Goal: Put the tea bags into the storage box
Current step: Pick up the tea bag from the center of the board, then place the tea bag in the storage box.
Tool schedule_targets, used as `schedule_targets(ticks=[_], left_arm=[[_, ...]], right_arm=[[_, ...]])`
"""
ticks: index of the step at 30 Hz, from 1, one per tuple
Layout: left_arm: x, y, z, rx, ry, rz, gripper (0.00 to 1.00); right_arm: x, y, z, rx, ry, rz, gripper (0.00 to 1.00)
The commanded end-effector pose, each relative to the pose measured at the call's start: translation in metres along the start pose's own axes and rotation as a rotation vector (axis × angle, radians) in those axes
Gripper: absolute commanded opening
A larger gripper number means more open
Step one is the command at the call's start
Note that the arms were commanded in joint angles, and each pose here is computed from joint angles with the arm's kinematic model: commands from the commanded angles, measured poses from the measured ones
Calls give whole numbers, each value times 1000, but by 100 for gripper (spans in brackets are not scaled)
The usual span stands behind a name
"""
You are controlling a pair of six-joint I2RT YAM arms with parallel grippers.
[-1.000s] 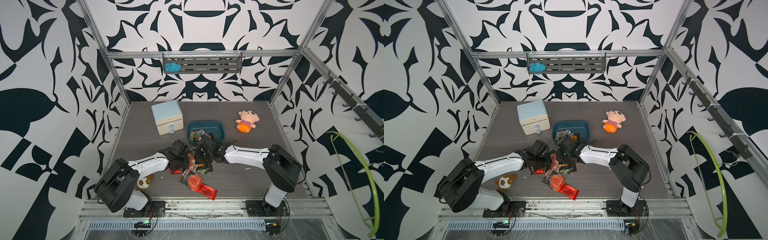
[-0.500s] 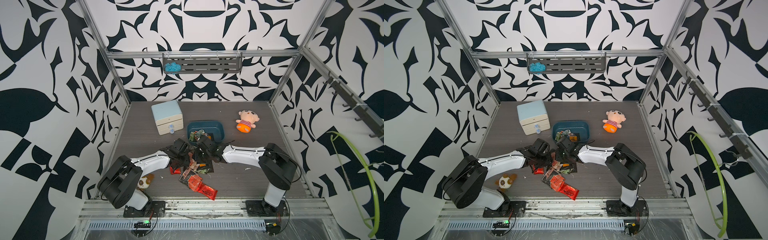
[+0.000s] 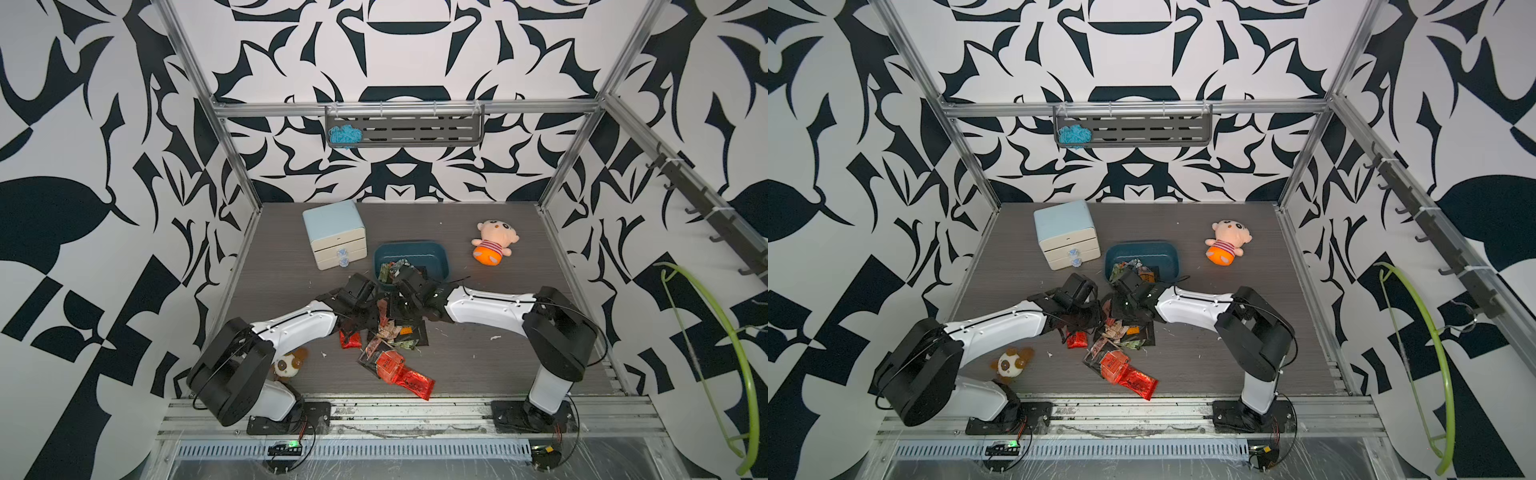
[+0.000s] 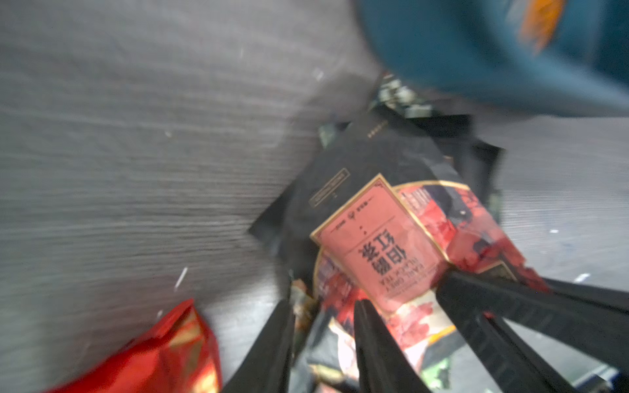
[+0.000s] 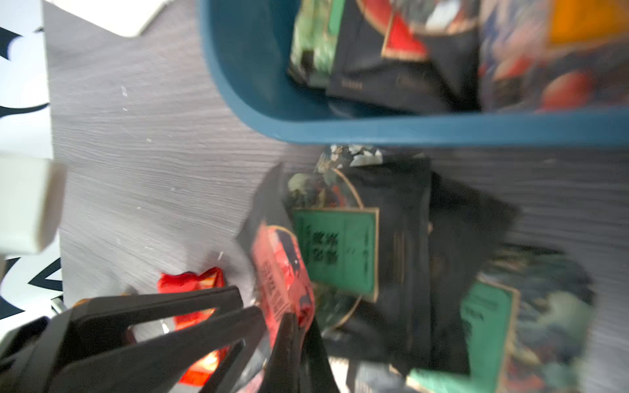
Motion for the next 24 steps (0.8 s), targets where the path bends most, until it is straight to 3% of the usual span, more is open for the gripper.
schedule_targets(ticks=[1,9,12,18,24], left_arm=[[21,14,7,-34,66,-59,37],[56,32,21,-31,135,-183,43],[65,34,24,-17,139,-220,43],[73,33,32,33,132,-280,45],[69,31,32,53,116,-263,47]], right_arm=[[42,23,23,78,16,-88,0],[105,47,27,154,-19,-207,0],[118,71,19,87,-8,-254,0],[111,131,-2,-129,101,-300,0],[89,168,-6,-179,142,-284,0]])
Point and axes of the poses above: each gripper's point midway between its finger pads, its own x axis back along the fingers, its own z axis along the line the jaws close on, y = z × x, the point moved 1 cm from there along x, back along the fingers, and after that the axes turned 12 degrees about -x, right-handed, at the moved point
